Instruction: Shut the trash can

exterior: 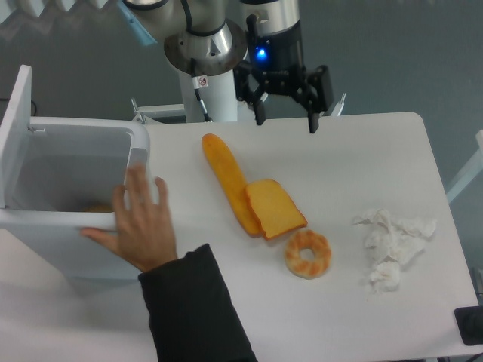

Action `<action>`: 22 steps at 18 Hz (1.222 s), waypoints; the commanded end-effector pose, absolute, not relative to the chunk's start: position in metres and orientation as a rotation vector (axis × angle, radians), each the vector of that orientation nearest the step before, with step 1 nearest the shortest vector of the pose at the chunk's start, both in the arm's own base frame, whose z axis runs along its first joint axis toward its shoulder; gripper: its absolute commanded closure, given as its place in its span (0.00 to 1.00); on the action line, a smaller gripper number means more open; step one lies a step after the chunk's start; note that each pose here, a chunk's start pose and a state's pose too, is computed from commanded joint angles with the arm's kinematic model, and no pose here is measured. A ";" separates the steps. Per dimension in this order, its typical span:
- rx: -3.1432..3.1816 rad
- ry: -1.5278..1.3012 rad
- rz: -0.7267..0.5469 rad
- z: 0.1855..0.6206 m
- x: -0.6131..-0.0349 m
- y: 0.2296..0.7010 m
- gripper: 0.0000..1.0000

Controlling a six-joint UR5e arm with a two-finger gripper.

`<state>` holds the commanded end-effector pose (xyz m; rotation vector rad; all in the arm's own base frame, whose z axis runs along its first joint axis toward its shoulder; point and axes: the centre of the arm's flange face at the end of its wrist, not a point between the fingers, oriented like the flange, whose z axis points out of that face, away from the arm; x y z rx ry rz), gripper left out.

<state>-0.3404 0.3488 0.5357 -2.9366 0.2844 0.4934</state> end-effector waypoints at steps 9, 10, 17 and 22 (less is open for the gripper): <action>-2.953 0.503 0.484 0.540 -0.336 0.319 0.00; -2.951 0.510 0.486 0.540 -0.335 0.320 0.00; -2.953 0.522 0.462 0.535 -0.330 0.322 0.00; -2.949 0.522 0.464 0.534 -0.328 0.323 0.00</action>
